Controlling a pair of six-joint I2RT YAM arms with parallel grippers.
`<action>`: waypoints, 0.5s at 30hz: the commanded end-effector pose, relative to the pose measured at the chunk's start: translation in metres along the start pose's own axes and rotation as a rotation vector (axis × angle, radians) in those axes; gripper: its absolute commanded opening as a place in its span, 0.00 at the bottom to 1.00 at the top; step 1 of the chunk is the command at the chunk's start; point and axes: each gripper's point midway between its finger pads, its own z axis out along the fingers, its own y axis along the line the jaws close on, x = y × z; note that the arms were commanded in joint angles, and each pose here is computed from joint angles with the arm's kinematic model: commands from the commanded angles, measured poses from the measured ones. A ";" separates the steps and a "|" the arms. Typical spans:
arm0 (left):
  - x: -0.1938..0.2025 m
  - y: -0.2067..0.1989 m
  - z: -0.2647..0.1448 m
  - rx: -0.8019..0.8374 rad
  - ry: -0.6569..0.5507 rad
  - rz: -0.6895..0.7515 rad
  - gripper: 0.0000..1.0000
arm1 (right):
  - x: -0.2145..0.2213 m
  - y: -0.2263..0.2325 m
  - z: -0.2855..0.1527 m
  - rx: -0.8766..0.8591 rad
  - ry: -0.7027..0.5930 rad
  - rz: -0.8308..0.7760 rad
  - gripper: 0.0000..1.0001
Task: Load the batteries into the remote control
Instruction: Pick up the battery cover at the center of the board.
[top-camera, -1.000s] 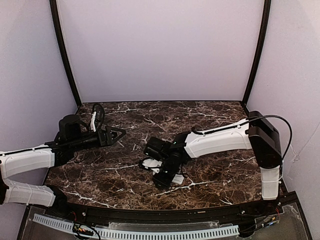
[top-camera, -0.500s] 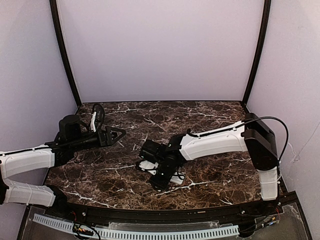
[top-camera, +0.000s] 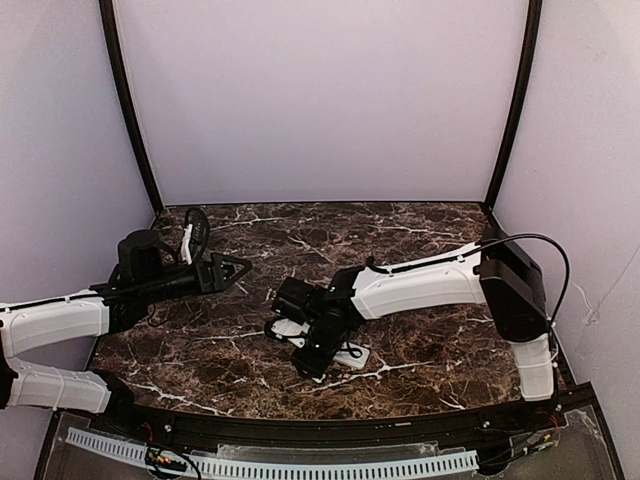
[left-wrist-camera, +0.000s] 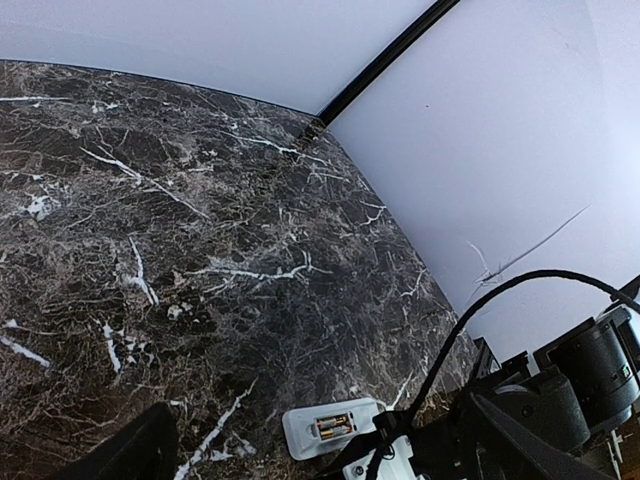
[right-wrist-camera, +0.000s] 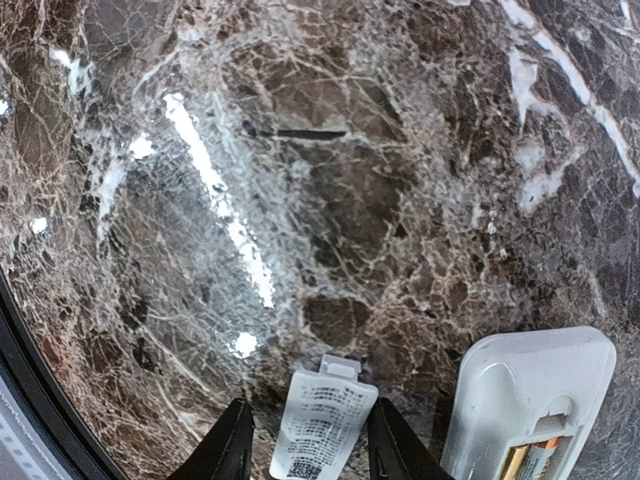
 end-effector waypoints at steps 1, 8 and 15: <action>0.002 0.001 -0.002 0.002 -0.004 0.004 0.99 | 0.002 -0.002 0.011 0.001 0.025 0.016 0.36; 0.002 0.002 -0.002 -0.001 -0.007 0.005 0.99 | -0.001 -0.002 0.004 0.004 0.010 -0.001 0.23; 0.001 0.002 -0.001 0.003 -0.007 0.002 0.99 | -0.022 -0.006 -0.031 0.014 -0.137 -0.048 0.20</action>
